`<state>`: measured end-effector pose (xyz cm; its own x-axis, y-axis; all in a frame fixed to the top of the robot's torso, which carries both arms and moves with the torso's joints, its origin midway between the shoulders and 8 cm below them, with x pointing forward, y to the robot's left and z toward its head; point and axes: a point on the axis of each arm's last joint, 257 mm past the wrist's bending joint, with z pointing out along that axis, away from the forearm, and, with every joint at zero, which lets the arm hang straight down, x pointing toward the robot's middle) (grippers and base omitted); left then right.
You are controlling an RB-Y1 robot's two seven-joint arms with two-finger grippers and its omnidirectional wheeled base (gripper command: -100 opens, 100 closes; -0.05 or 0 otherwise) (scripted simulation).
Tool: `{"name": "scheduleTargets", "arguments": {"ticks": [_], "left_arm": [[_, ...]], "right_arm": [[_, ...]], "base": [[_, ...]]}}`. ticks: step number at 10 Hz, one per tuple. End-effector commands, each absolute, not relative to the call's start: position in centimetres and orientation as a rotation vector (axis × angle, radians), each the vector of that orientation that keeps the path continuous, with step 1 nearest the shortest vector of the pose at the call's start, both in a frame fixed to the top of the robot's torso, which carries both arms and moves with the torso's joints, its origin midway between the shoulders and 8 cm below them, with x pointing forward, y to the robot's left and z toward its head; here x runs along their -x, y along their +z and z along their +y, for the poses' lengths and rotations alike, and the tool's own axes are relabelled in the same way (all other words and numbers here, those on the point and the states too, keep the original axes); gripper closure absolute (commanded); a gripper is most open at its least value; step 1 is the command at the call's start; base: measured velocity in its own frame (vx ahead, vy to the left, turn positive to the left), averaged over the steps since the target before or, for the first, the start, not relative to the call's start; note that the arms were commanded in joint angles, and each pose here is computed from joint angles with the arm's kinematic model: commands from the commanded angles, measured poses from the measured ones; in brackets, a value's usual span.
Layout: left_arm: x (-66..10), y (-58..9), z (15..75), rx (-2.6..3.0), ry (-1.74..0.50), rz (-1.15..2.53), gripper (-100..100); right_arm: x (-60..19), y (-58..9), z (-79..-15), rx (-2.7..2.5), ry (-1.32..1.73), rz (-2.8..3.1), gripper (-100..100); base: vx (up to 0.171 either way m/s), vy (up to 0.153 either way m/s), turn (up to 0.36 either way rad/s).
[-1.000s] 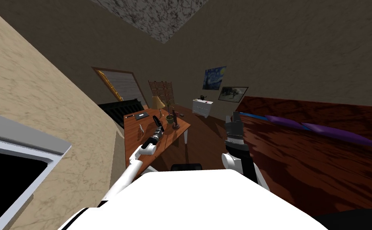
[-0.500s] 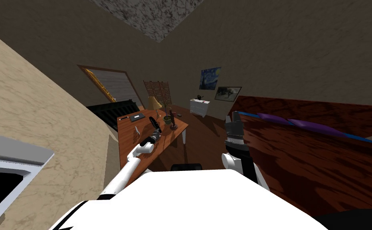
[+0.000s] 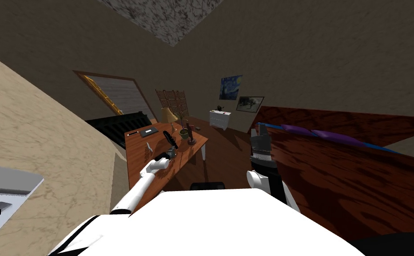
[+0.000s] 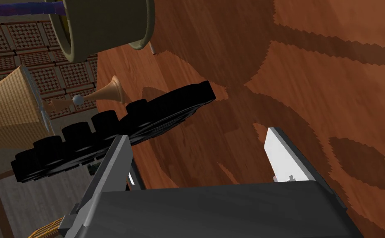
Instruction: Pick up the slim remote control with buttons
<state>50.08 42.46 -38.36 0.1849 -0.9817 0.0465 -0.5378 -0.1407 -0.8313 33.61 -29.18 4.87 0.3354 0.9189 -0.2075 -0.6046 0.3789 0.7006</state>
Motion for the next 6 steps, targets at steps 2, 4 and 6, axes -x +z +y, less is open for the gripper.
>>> {"name": "scheduleTargets", "arguments": {"ticks": [2, 4, 6], "left_arm": [[-48.8, -39.9, 45.4, 1.892, -0.743, 1.419, -100], [-47.4, -41.6, 47.5, 1.983, -0.674, 1.402, -100], [-46.8, -42.3, 47.6, 2.009, -0.646, 1.414, -100]], "right_arm": [[-33.6, 4.9, -29.2, -0.567, 1.066, 0.650, 0], [-33.6, 4.9, -29.2, -0.567, 1.065, 0.650, 0], [-33.6, 4.9, -29.2, -0.567, 1.065, 0.650, 0]], "base": [[0.000, 0.006, -0.105], [-0.001, 0.008, -0.104], [0.000, 0.007, -0.020]]}}
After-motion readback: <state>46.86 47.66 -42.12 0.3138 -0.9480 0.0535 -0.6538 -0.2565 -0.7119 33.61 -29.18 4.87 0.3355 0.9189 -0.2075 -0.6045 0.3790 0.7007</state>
